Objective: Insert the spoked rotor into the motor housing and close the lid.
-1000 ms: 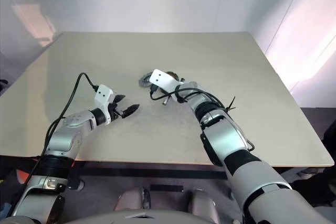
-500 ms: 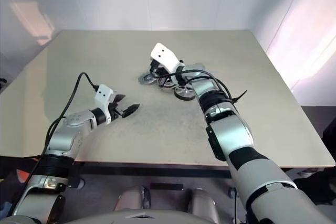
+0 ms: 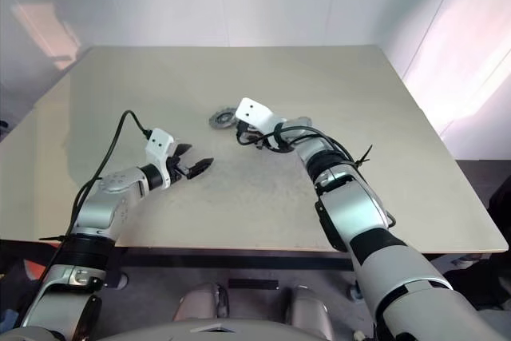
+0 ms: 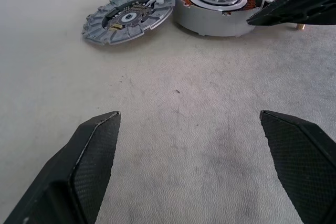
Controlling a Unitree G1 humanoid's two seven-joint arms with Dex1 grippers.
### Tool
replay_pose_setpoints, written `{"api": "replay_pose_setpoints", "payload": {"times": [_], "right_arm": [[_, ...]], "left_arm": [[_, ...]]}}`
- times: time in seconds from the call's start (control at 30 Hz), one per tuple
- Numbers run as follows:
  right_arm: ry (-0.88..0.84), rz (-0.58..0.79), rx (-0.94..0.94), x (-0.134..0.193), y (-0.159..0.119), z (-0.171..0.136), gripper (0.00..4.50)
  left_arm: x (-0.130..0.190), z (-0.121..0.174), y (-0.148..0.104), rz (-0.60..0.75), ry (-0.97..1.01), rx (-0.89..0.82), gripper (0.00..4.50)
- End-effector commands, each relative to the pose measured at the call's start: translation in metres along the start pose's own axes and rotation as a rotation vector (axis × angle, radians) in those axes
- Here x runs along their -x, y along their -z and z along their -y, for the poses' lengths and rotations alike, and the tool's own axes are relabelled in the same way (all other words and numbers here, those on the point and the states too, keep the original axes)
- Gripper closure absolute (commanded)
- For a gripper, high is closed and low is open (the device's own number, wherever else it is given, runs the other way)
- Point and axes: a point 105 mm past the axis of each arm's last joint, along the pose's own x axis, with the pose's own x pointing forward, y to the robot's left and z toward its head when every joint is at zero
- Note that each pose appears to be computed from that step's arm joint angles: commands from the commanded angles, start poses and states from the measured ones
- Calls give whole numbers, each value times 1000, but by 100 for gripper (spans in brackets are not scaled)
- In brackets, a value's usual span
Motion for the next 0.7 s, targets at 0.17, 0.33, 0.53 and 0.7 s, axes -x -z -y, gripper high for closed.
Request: {"api": "replay_pose_setpoints", "payload": {"times": [0.17, 0.33, 0.53, 0.7], "right_arm": [[15, -39, 18, -5, 5, -5, 260], [-35, -119, 30, -10, 29, -25, 260], [-50, -167, 39, -12, 43, -35, 376], [-22, -181, 41, -11, 45, -31, 447]], "left_arm": [[4, -6, -13, 36, -19, -31, 0], [4, -7, -13, 37, -24, -30, 0], [4, -7, -12, 35, -28, -30, 0], [4, -8, -12, 35, -29, -30, 0]]}}
